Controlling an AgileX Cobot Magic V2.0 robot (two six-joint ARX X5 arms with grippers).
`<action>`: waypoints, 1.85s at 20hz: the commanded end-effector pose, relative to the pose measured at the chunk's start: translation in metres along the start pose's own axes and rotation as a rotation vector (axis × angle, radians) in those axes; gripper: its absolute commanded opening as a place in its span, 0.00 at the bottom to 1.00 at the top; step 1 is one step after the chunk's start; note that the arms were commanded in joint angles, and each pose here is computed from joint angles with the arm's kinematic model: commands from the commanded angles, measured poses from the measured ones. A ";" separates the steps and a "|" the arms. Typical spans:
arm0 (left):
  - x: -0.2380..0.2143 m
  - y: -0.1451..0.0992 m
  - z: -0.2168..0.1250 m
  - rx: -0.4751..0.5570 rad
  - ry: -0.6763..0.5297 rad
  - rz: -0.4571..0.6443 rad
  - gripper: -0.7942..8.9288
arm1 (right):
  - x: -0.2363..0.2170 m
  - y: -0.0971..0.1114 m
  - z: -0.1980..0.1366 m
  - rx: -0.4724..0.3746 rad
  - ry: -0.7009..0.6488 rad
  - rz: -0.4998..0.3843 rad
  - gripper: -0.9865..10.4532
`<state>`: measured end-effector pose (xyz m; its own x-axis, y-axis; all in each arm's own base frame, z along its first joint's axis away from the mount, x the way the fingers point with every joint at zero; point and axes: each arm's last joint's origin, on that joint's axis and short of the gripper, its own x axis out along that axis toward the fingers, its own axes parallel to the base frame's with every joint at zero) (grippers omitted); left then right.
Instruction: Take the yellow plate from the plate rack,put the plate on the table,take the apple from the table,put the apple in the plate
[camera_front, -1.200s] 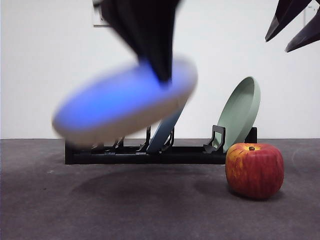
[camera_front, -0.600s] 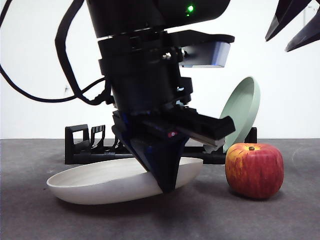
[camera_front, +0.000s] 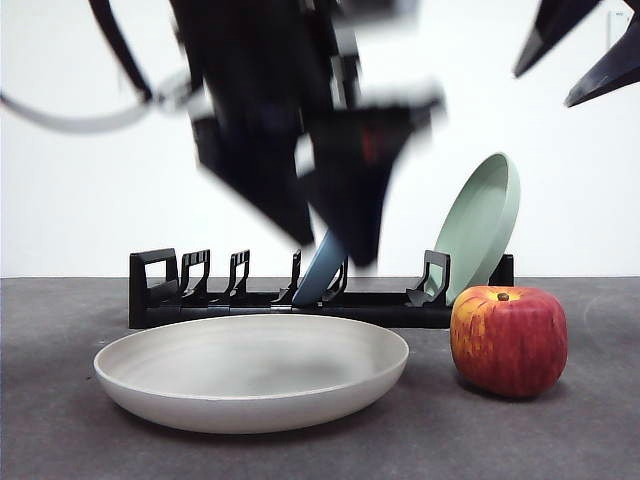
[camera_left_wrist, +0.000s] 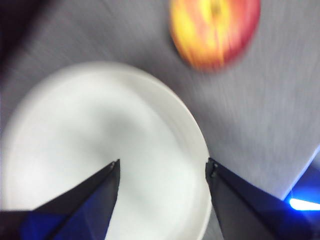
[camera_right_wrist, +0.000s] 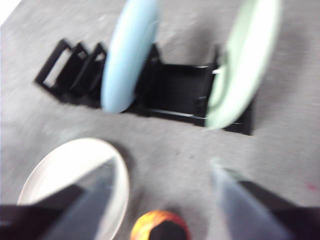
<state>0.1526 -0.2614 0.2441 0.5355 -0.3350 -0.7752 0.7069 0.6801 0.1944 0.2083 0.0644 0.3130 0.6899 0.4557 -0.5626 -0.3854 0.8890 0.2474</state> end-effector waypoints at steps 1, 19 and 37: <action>-0.041 0.018 0.006 -0.070 -0.150 0.044 0.38 | 0.004 0.010 -0.002 -0.065 0.029 0.031 0.48; -0.210 0.104 -0.054 -0.390 -0.607 0.420 0.37 | 0.143 0.029 -0.077 -0.234 0.635 -0.109 0.47; -0.208 0.104 -0.057 -0.380 -0.574 0.441 0.37 | 0.134 0.073 -0.030 -0.226 0.478 -0.036 0.08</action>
<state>0.0886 -0.0843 0.3915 0.9509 -0.2047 -0.2320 0.2331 0.9671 0.1023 0.2540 0.1866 0.2309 0.3664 0.2992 -0.8810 -0.5298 0.8455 0.0668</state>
